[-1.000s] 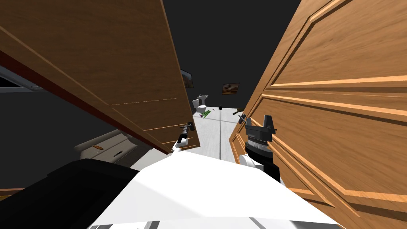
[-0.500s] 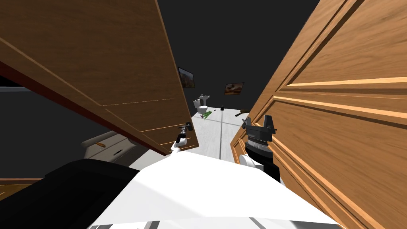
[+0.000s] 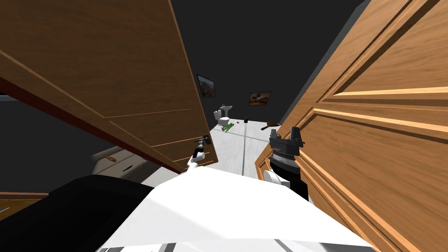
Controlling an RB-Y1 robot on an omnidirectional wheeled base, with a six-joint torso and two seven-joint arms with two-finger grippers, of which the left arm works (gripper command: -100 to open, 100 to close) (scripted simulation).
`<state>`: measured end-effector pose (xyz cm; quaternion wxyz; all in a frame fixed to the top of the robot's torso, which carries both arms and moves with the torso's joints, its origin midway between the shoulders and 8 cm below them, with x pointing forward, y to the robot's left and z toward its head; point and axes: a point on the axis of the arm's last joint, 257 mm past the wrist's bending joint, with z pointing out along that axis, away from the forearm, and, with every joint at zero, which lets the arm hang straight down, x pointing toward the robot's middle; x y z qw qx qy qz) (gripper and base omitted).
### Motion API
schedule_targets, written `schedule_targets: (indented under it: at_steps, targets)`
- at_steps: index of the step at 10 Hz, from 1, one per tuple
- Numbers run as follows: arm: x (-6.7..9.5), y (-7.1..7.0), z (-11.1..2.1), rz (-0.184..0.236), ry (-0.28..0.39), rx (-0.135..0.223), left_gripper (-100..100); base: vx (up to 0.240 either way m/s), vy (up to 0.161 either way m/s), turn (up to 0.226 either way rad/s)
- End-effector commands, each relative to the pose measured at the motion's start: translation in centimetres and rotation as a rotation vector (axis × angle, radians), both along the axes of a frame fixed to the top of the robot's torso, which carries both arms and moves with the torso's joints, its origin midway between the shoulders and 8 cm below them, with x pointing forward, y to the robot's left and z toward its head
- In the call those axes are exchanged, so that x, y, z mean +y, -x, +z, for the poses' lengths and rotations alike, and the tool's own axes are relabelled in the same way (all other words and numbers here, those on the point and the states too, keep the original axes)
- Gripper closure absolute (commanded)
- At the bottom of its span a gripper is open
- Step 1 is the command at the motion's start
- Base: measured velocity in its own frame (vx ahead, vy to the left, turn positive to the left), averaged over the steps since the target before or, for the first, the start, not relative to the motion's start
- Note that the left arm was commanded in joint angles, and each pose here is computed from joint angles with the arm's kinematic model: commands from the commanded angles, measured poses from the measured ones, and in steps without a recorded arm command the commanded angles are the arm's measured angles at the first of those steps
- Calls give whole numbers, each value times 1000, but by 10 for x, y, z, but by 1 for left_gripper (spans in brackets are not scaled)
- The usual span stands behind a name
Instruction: Push the door open
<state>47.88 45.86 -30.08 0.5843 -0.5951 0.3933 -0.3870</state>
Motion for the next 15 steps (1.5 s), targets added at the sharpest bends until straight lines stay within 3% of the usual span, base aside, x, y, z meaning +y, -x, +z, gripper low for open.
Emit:
schedule_targets:
  at_steps: [1,7,9,10,15]
  targets:
    - [11,3,7,21,-7,-14,100,217,-11,72]
    - [50,21,8,106,-9,-15,100,195,-37,71]
    - [58,26,8,125,-9,-15,100,191,-39,65]
    - [54,25,4,117,-4,-9,100,83,-13,33]
    - [86,47,7,194,-7,-14,100,201,-1,54]
